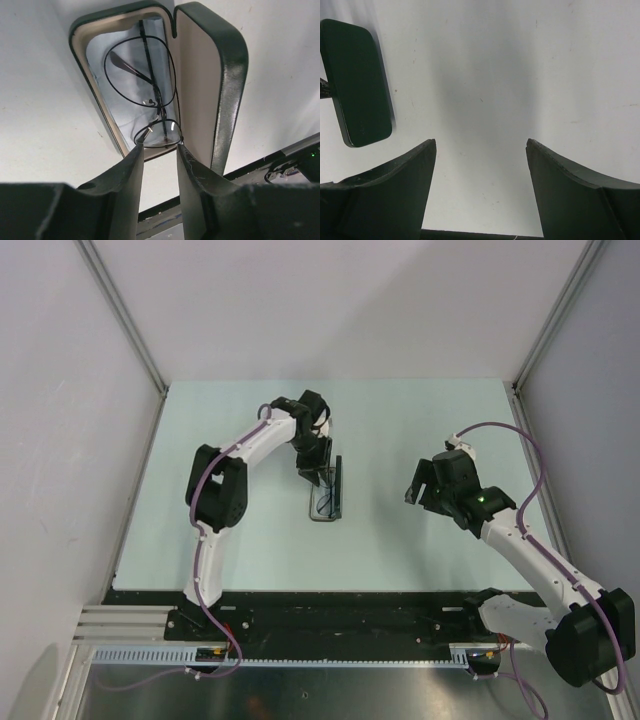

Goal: Organize the sunglasses
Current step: Place the sunglasses in the sunglasses case.

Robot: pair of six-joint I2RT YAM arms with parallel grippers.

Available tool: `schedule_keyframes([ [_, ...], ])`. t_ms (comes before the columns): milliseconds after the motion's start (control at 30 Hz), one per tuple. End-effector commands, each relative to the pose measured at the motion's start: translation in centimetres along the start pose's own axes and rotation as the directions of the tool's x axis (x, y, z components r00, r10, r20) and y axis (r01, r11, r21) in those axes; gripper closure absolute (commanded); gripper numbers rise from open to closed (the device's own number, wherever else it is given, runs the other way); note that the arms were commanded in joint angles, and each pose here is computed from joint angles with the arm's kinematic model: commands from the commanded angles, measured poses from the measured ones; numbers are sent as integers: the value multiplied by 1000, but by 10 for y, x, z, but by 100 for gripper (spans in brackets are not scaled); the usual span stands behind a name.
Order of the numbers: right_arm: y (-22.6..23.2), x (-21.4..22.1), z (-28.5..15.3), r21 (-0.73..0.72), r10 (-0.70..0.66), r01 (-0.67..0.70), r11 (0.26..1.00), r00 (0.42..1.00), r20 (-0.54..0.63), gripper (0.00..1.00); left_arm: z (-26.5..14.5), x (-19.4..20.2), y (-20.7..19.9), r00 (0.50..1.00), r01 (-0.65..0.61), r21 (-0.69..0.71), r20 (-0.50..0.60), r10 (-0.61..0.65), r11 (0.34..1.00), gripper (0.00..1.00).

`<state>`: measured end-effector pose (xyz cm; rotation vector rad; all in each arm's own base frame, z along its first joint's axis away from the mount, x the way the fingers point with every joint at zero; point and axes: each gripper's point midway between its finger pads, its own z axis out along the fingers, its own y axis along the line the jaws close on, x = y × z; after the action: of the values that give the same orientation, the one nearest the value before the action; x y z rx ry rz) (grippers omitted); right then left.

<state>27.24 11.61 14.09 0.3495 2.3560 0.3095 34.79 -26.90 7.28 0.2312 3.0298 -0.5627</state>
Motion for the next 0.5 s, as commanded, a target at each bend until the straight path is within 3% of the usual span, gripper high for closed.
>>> schedule_keyframes([
  [0,3,-8,-5,-26,2,-1,1000,999,40,22,-17,-10,-17,997,-48,41,54,46,998,62],
  [200,9,-9,-6,-57,-8,10,998,999,39,23,-20,-11,-10,995,-46,3,86,46,999,62],
  [467,17,-10,-7,-97,-3,7,995,999,43,24,1,-18,-15,990,-29,64,138,20,998,64],
])
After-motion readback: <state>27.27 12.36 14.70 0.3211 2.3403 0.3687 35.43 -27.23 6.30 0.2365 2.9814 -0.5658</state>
